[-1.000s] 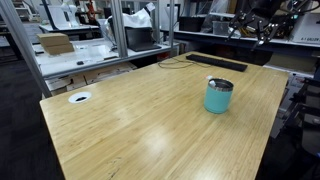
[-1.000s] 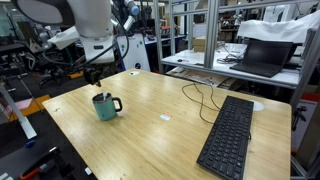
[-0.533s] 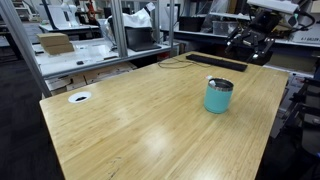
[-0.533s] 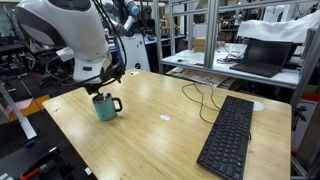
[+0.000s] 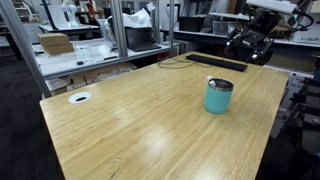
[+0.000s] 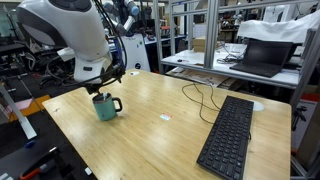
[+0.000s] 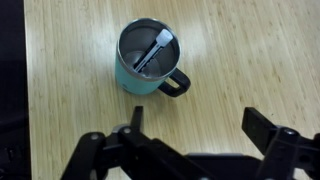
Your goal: Take the marker out of the green thermos and put it on the table
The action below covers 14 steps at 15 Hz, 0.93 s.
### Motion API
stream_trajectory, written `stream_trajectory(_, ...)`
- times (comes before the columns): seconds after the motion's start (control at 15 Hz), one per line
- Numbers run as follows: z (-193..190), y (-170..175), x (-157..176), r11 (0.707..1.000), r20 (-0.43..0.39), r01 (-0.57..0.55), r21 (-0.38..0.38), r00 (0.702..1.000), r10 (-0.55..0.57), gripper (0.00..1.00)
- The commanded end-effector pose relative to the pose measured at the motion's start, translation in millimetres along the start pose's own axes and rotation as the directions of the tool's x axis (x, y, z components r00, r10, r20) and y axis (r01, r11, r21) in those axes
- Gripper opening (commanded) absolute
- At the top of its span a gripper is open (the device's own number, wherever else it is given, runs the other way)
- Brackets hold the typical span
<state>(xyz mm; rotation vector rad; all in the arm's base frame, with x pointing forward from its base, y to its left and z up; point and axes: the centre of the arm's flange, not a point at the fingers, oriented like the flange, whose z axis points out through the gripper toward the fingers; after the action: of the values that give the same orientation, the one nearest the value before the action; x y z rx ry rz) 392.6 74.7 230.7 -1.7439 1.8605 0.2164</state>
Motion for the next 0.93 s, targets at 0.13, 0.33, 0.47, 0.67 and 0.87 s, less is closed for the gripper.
stream_trajectory(0.13, -8, -2, 7, 0.998, 0.095, -0.055, 0.010, 0.994, 0.053, 1.00)
stream_trajectory(0.33, -7, -3, 24, 0.987, 0.160, -0.161, 0.016, 0.975, 0.156, 1.00)
stream_trajectory(0.47, -2, -4, 34, 0.966, 0.188, -0.255, 0.045, 0.952, 0.242, 1.00)
stream_trajectory(0.67, 10, 2, 34, 0.949, 0.212, -0.313, 0.044, 0.931, 0.298, 1.00)
stream_trajectory(0.87, 34, 13, 16, 0.955, 0.228, -0.295, -0.019, 0.929, 0.291, 1.00)
